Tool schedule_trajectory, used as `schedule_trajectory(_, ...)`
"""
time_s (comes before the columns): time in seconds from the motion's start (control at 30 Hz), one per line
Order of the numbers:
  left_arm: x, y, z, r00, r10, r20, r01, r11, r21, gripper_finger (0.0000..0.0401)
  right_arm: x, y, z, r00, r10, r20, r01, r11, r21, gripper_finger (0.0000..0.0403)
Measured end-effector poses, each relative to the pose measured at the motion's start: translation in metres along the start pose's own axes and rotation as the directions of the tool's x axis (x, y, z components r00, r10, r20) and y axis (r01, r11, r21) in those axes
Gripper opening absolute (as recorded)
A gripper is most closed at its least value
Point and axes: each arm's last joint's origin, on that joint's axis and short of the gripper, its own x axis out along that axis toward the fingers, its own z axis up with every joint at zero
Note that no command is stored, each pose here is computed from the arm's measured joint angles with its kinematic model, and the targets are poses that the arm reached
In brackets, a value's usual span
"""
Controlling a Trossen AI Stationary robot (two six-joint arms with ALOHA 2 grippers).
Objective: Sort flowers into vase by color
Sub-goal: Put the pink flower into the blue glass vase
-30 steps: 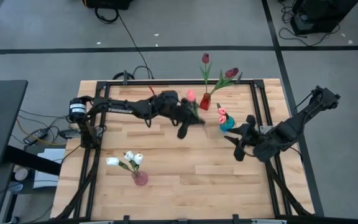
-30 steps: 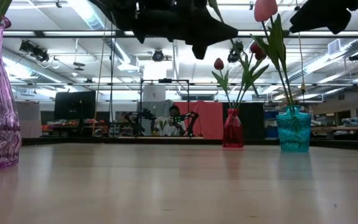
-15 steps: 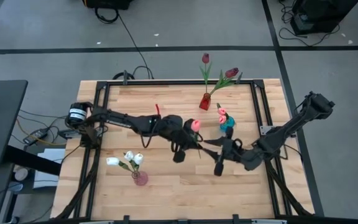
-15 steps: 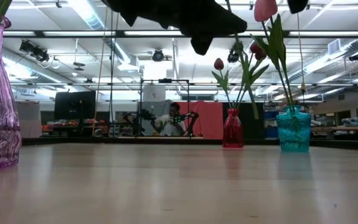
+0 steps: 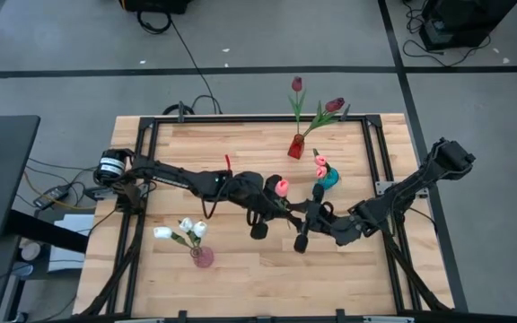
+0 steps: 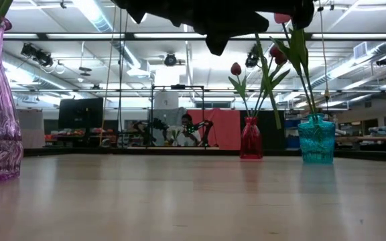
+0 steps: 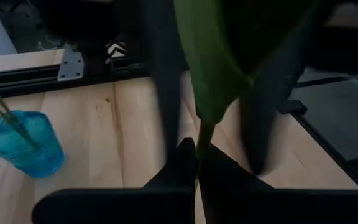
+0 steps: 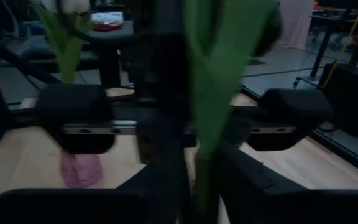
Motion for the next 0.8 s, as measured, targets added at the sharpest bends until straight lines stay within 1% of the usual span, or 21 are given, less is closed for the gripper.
schedule_trajectory(0.07,0.000,-0.001,0.000,1.000,-0.002,0.003,0.002,1.000,0.018,0.0008,0.001,0.000,-0.001,1.000,-0.004,-0.003,0.004,1.000,-0.003,0.0084)
schedule_trajectory(0.13,0.000,-0.001,0.001,1.000,-0.002,0.014,0.002,1.000,0.017,0.0015,0.000,0.000,0.000,1.000,-0.008,0.003,0.008,1.000,0.000,0.0050)
schedule_trajectory(0.2,0.000,-0.001,0.002,1.000,-0.003,0.018,0.003,1.000,0.010,0.0032,-0.001,-0.001,0.001,1.000,-0.020,0.008,0.020,1.000,-0.013,0.0019)
schedule_trajectory(0.23,0.000,-0.001,0.002,1.000,-0.008,0.020,0.008,1.000,0.007,0.0045,-0.001,-0.002,0.002,1.000,-0.023,0.010,0.023,1.000,-0.015,0.0014)
schedule_trajectory(0.37,-0.005,-0.001,0.005,0.999,-0.039,0.016,0.039,0.999,-0.007,0.0113,-0.007,-0.003,0.009,1.000,-0.013,0.028,0.013,1.000,0.018,0.0021)
schedule_trajectory(0.43,-0.011,0.001,0.005,0.999,-0.039,-0.015,0.038,0.999,-0.019,0.0146,-0.014,-0.002,0.012,0.999,-0.020,0.037,0.020,1.000,0.008,0.0016)
schedule_trajectory(0.53,-0.022,0.006,0.009,0.999,-0.027,-0.043,0.026,0.999,-0.026,0.0183,-0.030,-0.004,0.019,0.998,-0.042,0.052,0.043,0.999,-0.017,0.0010)
schedule_trajectory(0.63,-0.037,0.008,0.014,0.999,-0.012,-0.040,0.012,1.000,-0.020,0.0199,-0.046,-0.012,0.027,0.999,-0.024,0.040,0.025,0.999,-0.027,0.0010)
schedule_trajectory(0.67,-0.042,0.008,0.017,1.000,-0.008,-0.021,0.008,1.000,-0.004,0.0201,-0.050,-0.016,0.029,1.000,-0.007,0.029,0.008,1.000,-0.020,0.0010)
schedule_trajectory(0.8,-0.055,0.007,0.008,0.999,0.026,-0.023,-0.026,1.000,0.014,0.0203,-0.056,-0.035,0.034,0.998,0.043,-0.038,-0.044,0.999,-0.029,0.0010)
